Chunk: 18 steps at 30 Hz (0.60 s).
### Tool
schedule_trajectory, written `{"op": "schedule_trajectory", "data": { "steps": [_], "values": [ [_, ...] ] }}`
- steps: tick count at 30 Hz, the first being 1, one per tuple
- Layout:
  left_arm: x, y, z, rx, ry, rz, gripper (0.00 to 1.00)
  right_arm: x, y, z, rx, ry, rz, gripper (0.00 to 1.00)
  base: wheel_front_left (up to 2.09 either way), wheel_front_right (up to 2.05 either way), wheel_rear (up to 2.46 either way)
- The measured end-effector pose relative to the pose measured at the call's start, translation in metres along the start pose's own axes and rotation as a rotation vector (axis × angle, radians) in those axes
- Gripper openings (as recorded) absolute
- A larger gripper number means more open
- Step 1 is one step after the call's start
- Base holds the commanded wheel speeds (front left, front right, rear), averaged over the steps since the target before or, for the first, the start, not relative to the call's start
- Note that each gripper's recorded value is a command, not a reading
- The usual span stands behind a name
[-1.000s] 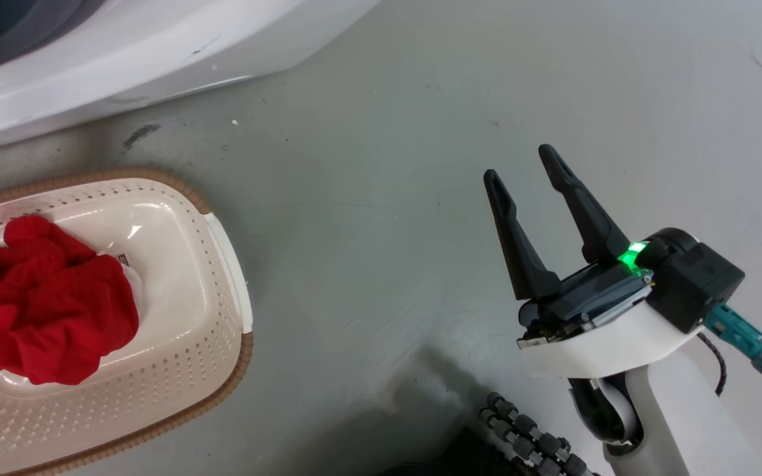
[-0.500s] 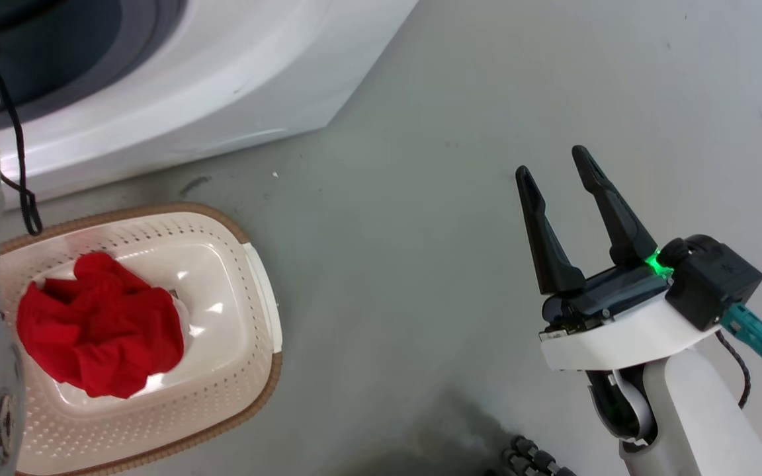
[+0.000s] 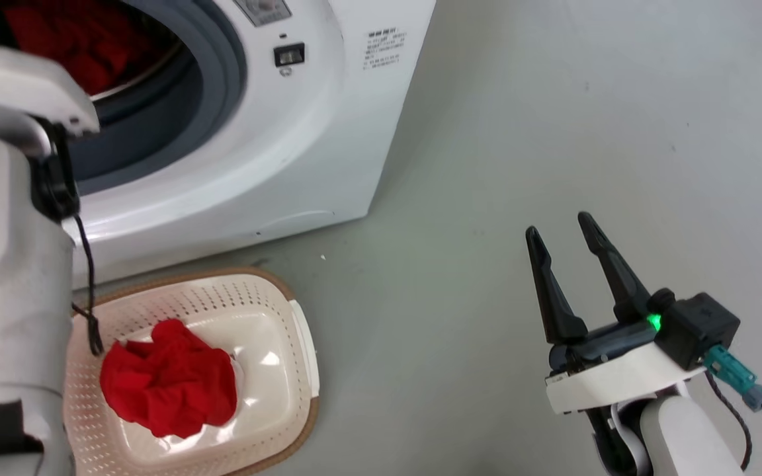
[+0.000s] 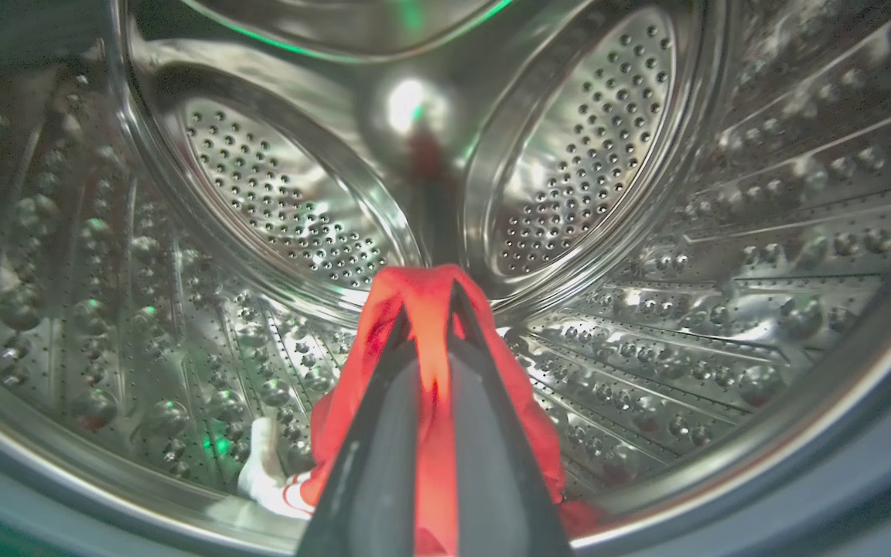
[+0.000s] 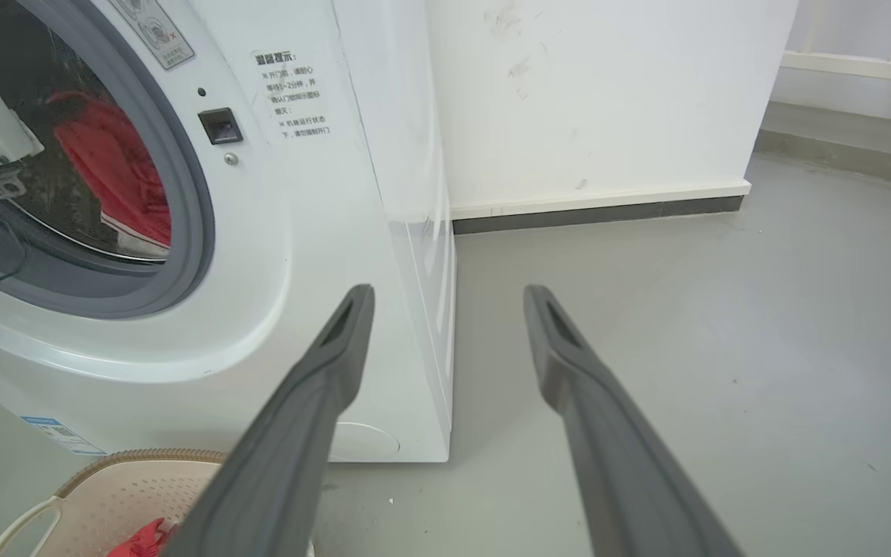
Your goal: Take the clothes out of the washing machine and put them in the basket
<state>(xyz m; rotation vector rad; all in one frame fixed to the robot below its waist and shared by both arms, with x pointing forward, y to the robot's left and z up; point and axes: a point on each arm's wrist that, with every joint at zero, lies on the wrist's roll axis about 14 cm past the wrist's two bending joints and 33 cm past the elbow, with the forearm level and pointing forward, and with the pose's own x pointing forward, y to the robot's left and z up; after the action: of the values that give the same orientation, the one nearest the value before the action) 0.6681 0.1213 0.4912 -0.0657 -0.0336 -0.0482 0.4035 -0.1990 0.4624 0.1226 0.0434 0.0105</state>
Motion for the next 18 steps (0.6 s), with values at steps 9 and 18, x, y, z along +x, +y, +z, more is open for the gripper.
{"op": "schedule_trajectory", "data": {
  "steps": [9, 18],
  "values": [
    [-0.061, 0.012, 0.038, -0.01, -0.055, -0.037, 0.0, -0.021, 0.009, 0.026, -0.007, -0.068, 0.013, 1.0, 0.0, 0.0, 0.0],
    [-0.111, 0.021, 0.08, -0.002, -0.142, -0.074, 0.0, -0.035, 0.022, 0.047, -0.011, -0.118, 0.042, 1.0, 0.0, 0.0, 0.0]
  ]
}}
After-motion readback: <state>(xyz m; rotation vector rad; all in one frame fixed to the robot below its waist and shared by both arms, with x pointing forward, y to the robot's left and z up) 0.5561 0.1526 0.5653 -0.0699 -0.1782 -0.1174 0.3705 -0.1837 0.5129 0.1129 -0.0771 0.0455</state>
